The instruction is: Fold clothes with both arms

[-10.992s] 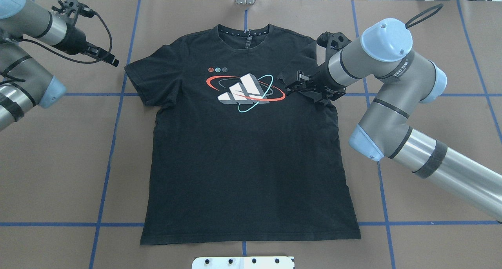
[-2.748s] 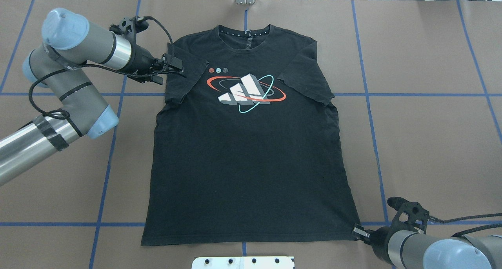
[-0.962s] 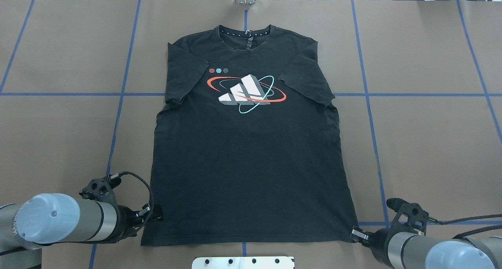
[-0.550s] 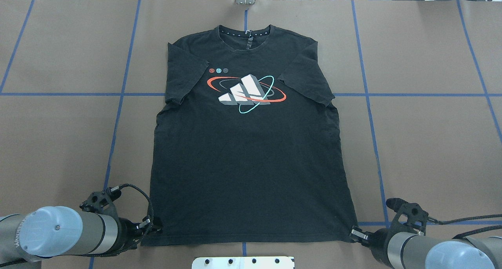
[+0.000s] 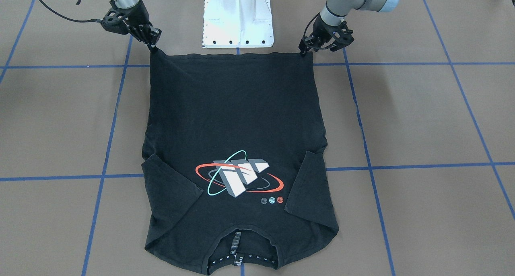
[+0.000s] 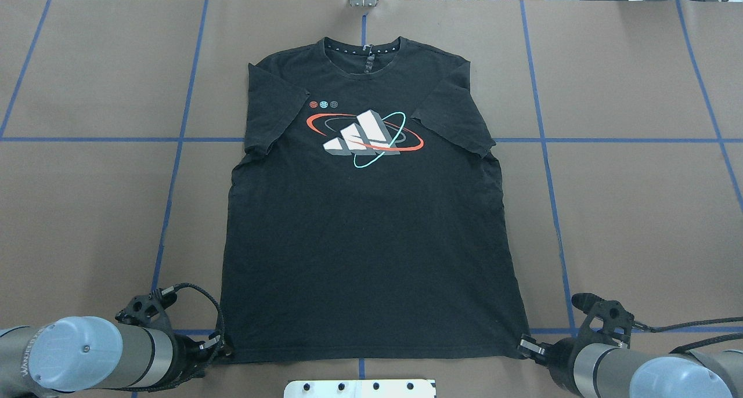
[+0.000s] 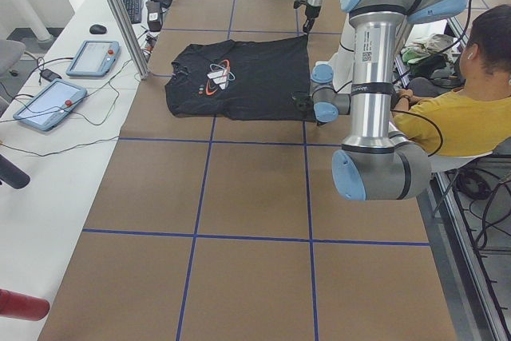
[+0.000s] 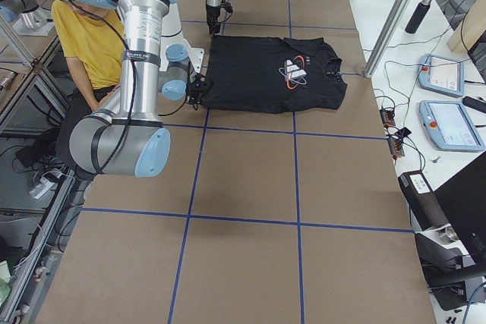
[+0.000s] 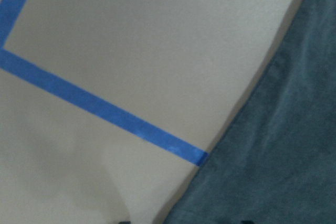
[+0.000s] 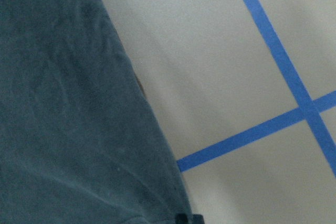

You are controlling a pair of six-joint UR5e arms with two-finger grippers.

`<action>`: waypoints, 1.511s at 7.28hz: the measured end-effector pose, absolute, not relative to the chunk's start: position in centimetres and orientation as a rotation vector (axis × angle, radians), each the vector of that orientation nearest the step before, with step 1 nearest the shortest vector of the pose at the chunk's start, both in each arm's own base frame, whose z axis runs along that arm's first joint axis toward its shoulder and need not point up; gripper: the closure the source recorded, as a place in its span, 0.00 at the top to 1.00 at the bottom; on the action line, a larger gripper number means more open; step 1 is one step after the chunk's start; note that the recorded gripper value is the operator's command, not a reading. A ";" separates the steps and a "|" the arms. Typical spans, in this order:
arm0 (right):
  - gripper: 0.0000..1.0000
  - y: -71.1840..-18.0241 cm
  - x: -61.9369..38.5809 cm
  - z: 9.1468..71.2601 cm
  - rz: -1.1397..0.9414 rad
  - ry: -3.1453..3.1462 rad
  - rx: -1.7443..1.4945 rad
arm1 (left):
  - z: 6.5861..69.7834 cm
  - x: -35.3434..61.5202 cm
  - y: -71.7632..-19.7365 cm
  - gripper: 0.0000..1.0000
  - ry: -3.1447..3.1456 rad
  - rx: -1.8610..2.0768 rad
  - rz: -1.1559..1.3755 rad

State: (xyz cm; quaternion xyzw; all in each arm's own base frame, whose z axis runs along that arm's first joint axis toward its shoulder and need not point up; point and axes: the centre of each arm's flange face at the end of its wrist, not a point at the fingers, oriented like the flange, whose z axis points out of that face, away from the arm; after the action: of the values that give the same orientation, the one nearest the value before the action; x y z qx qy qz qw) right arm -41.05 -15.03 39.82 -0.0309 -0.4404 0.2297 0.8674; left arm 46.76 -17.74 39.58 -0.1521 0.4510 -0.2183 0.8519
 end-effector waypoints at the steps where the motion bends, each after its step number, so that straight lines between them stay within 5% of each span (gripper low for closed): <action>1: 0.00 -15.1 -41.0 39.8 0.481 -0.922 -0.064 | 39.6 46.8 -17.7 0.00 0.948 -0.326 -0.467; 11: 0.00 -15.2 -40.0 38.1 0.483 -0.953 -0.073 | 35.3 42.0 -17.4 0.00 1.032 -0.346 -0.459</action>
State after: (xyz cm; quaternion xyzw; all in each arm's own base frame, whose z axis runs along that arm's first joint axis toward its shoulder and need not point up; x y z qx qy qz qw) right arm -39.97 -15.16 38.13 -0.0350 -0.4543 0.2303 0.8599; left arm 41.97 -17.37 35.28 -0.1632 0.4867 -0.2165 0.8304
